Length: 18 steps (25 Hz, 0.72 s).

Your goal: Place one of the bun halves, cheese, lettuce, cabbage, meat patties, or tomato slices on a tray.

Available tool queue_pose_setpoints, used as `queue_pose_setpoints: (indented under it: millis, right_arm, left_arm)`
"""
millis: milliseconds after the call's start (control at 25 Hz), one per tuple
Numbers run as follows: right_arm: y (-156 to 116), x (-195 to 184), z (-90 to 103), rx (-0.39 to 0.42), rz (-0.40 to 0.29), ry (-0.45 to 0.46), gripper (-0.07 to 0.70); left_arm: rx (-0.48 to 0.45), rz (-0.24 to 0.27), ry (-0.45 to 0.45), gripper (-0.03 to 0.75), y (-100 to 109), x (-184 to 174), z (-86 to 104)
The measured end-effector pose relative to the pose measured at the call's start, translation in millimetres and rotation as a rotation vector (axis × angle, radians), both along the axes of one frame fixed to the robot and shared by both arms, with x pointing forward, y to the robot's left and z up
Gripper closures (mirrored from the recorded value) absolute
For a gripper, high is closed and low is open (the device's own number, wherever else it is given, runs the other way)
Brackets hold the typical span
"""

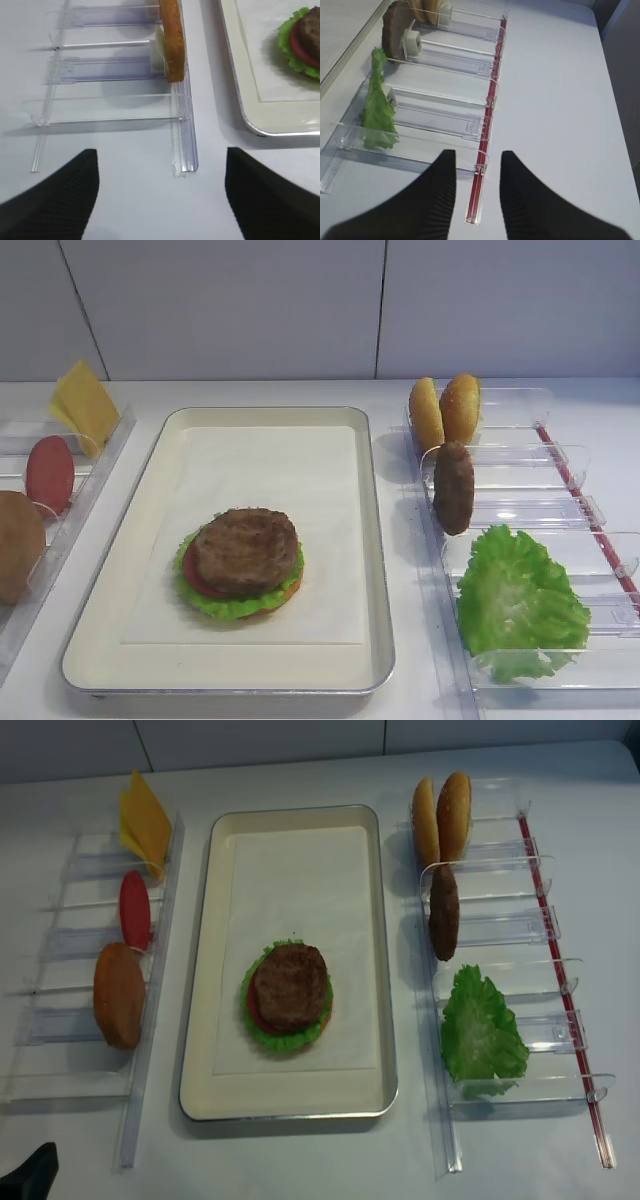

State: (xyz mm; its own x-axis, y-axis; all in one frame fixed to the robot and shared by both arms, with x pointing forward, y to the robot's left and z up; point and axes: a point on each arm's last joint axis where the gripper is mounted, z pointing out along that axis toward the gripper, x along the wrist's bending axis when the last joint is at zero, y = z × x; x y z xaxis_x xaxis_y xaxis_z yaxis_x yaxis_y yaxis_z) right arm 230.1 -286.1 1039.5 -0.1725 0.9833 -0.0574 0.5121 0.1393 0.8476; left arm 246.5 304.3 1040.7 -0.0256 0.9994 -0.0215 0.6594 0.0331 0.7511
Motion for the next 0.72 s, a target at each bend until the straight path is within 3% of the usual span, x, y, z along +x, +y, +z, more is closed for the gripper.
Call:
queue_pose_setpoints:
  millis: [360,720]
  right_arm:
    - [0.0,0.0,0.0,0.000,0.000,0.000,0.428]
    - [0.0,0.0,0.0,0.000,0.000,0.000,0.432]
  left_arm:
    - [0.000,0.000,0.000,0.206,0.0,0.0,0.0]
    - [0.000,0.000,0.000,0.206,0.0,0.0,0.0]
